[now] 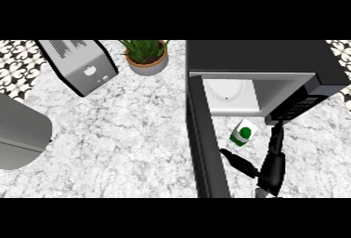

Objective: Pick up the milk, place it into the microwave and close the microwave

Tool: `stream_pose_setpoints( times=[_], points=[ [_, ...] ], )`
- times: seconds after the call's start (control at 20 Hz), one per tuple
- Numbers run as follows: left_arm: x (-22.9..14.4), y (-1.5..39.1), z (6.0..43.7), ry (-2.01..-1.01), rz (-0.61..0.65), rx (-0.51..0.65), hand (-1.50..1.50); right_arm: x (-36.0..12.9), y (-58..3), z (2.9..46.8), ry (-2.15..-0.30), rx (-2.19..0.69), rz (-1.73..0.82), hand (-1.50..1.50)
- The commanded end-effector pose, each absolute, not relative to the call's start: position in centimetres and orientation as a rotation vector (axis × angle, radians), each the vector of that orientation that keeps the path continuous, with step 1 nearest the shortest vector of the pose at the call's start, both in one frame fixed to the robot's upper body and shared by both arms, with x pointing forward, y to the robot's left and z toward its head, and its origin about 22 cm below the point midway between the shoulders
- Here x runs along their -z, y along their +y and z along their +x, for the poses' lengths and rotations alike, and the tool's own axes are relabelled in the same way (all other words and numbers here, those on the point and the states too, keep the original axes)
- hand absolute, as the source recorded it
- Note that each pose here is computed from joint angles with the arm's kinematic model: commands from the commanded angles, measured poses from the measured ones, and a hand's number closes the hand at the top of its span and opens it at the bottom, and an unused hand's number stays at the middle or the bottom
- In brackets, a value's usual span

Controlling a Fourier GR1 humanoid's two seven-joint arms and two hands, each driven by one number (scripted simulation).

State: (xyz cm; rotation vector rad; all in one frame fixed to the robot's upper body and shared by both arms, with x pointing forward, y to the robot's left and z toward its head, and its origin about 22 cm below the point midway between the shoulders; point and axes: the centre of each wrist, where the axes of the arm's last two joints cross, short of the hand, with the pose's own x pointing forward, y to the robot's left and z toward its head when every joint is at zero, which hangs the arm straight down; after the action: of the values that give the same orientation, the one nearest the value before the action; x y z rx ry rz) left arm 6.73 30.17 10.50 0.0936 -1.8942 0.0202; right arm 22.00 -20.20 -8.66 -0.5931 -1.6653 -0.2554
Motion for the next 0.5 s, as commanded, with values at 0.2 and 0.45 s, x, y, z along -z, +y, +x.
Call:
stream_pose_setpoints(
  times=[0.2,0.45],
  points=[
    [-10.6,30.1,5.2,-1.954,0.032,-0.061,-1.50,12.4,-21.0,22.7,-1.643,0.212,-0.620,-1.50],
    [-11.5,30.3,6.3,-1.961,0.065,-0.038,-1.50,13.5,-21.4,23.4,-1.624,0.231,-0.628,-1.50]
  ],
)
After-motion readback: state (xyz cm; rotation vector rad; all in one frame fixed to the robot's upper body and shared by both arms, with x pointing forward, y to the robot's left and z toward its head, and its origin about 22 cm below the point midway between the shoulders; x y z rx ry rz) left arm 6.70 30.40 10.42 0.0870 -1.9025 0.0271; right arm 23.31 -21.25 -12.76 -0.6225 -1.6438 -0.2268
